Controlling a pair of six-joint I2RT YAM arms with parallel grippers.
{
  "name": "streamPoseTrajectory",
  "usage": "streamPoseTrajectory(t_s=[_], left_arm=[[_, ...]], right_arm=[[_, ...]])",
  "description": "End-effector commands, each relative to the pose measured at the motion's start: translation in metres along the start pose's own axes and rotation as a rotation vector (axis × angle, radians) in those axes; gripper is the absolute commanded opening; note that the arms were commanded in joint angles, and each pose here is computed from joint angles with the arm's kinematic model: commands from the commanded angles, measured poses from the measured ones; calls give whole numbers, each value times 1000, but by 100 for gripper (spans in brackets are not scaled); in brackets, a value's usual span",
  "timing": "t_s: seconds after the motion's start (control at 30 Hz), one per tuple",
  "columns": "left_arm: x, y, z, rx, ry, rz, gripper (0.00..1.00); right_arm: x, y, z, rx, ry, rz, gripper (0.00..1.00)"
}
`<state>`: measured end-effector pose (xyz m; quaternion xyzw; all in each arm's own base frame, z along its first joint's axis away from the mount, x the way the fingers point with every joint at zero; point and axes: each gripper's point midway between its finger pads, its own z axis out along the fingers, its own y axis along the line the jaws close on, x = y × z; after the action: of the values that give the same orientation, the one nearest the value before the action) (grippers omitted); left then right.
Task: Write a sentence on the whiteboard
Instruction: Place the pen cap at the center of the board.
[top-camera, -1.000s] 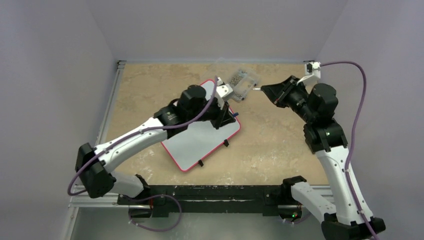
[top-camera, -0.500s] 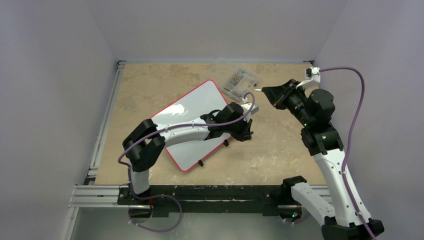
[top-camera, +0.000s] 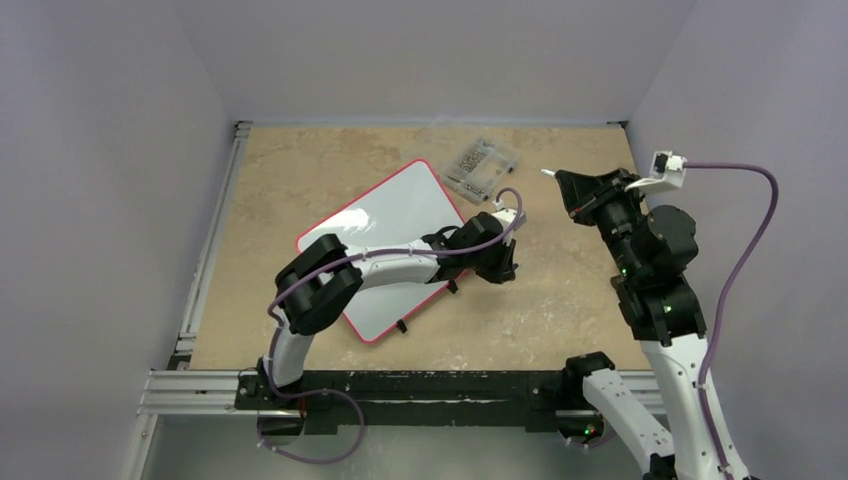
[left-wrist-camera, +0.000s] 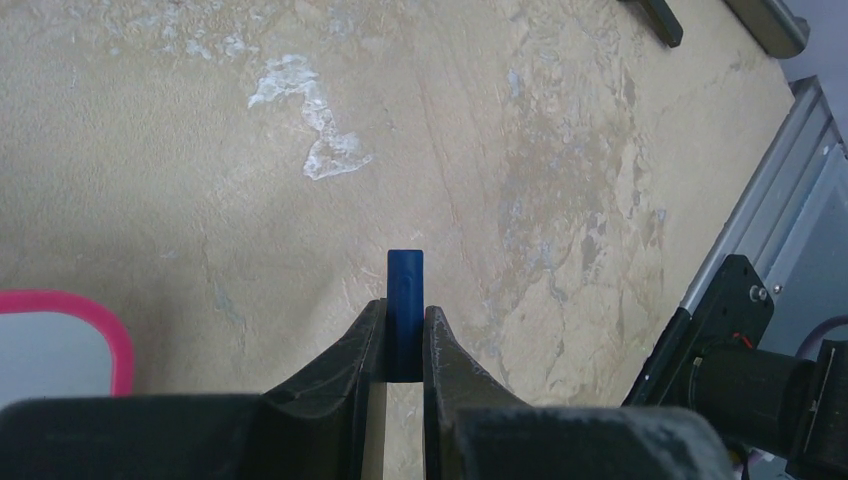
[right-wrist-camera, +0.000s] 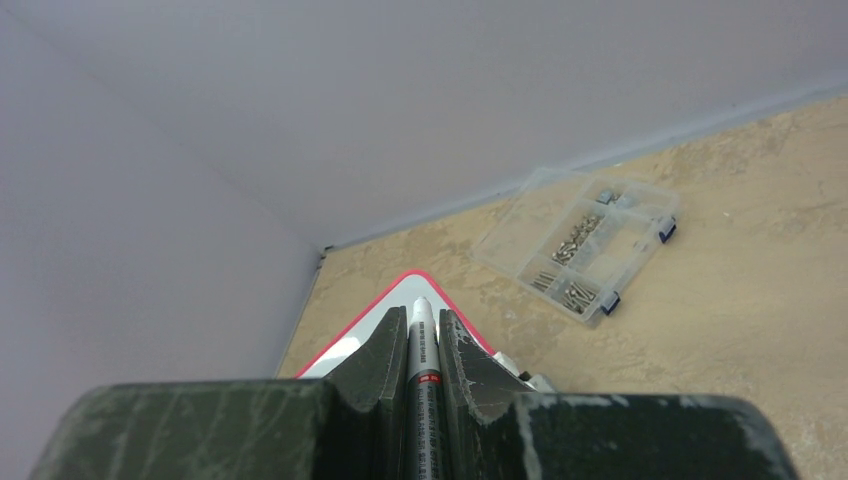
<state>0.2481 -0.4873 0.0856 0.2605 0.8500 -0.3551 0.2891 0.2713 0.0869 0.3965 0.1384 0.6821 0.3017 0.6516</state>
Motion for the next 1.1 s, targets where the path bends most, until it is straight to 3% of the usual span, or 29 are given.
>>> streamPoseTrajectory(t_s=[0.0,0.2,0.33,0.53,0.67,0.87,1.07], left_arm=[[-15,-11,10,38,-57,-31,10],[-8,-8,19,35,-39,-47,25],[-3,-11,22,55,-36,-59,40],[-12,-34,4,119,-41,-32,58],[-29,-50,-39,146,-67,22,65],[-52,-53,-125,66,-74,191,66],[-67,-7,-207,-169,-92,226,67]], right_arm=[[-19,-2,-3,30,-72,-12,0],[-16,0,-2,18,-63,-11,0],[-14,0,-2,12,-59,-11,0],[-15,3,-2,-1,-58,-13,0],[-20,6,-3,-11,-71,-19,0],[-15,15,2,-69,-50,-28,0],[8,25,13,-152,50,-40,0]])
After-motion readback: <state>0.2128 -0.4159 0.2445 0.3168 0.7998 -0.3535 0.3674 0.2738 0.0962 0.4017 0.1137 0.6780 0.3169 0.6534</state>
